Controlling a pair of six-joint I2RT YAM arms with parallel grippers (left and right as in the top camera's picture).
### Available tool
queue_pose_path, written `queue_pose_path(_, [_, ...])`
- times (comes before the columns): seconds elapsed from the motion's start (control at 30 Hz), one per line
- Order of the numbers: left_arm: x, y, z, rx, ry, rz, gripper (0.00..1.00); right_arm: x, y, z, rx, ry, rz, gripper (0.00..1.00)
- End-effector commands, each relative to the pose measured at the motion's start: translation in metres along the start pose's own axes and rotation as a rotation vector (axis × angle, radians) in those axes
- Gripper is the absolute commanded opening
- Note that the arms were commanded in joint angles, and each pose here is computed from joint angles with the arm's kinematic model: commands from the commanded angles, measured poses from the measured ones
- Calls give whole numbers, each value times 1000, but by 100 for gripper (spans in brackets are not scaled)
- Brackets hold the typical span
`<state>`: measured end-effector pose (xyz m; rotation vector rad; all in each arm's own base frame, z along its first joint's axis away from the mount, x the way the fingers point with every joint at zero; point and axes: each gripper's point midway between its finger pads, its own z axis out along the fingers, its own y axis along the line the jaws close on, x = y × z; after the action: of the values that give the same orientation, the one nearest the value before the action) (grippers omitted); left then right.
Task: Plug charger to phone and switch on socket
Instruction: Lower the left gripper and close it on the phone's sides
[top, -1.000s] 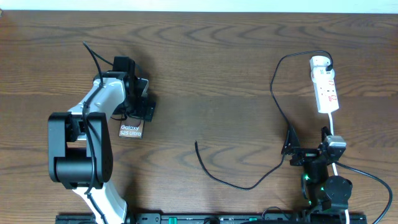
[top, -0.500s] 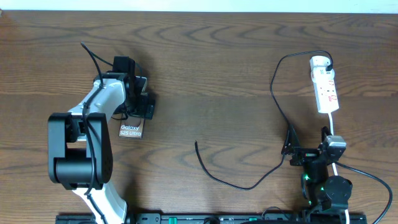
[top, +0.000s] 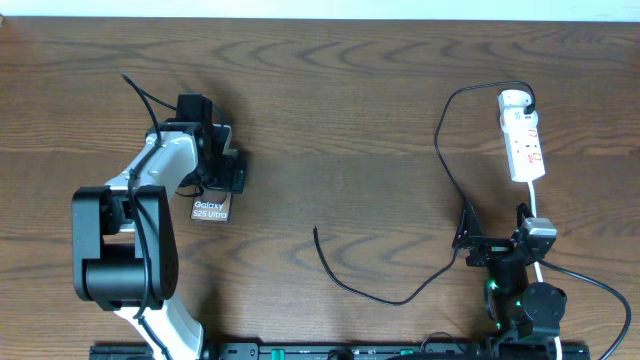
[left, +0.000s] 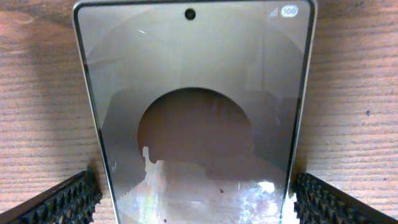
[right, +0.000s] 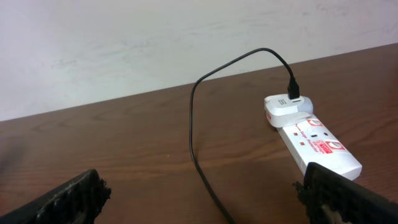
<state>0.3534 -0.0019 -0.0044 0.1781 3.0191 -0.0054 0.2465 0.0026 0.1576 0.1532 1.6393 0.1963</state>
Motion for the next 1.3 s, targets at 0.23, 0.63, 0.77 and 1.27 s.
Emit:
queue_pose_path(0.23, [36,8,21,-33,130,34,98,1,1,0,-3,4,-15,99])
queue_pose_path(0.63, [40,8,20,-31,149,35,98,1,1,0,-3,4,-15,99])
queue_pose_path(0.77, [39,8,20,-31,145,35,98,1,1,0,-3,4,-15,99])
queue_pose_path(1.27, [34,2,21,6,120,85,98,1,1,0,-3,4,-15,99])
